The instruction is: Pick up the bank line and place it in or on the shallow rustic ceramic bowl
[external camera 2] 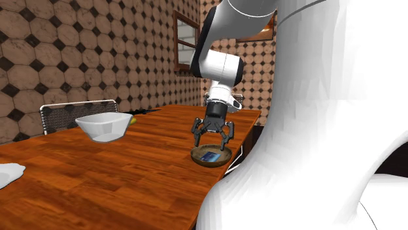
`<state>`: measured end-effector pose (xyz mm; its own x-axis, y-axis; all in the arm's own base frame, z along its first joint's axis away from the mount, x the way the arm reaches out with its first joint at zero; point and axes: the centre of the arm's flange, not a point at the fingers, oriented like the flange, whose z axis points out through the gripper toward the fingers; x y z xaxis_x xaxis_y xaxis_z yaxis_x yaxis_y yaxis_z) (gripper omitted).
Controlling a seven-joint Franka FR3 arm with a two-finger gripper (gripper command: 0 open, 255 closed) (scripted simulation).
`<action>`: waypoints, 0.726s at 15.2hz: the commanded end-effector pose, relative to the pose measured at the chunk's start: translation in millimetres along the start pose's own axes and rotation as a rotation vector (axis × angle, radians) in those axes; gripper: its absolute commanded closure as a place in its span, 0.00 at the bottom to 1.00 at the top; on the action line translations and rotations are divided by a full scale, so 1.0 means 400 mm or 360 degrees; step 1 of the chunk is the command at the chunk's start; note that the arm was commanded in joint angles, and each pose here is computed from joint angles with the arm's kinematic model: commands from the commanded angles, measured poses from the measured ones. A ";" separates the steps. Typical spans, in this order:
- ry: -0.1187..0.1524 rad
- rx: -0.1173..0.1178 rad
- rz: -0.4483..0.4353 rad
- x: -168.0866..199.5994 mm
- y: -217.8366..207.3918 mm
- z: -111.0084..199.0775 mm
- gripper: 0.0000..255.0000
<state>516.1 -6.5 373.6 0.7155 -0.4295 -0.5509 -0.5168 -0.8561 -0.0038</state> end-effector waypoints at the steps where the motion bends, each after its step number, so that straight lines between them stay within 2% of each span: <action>1: 0.0000 0.0000 0.0000 0.002 -0.002 -0.051 0.00; 3: 0.0000 0.0000 0.0000 0.002 -0.002 -0.110 0.00; 11: 0.0000 0.0000 0.0000 0.002 -0.002 -0.110 0.00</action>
<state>537.7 -18.7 410.0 0.7154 -0.4295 -0.5511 -0.5169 -0.8561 -0.0038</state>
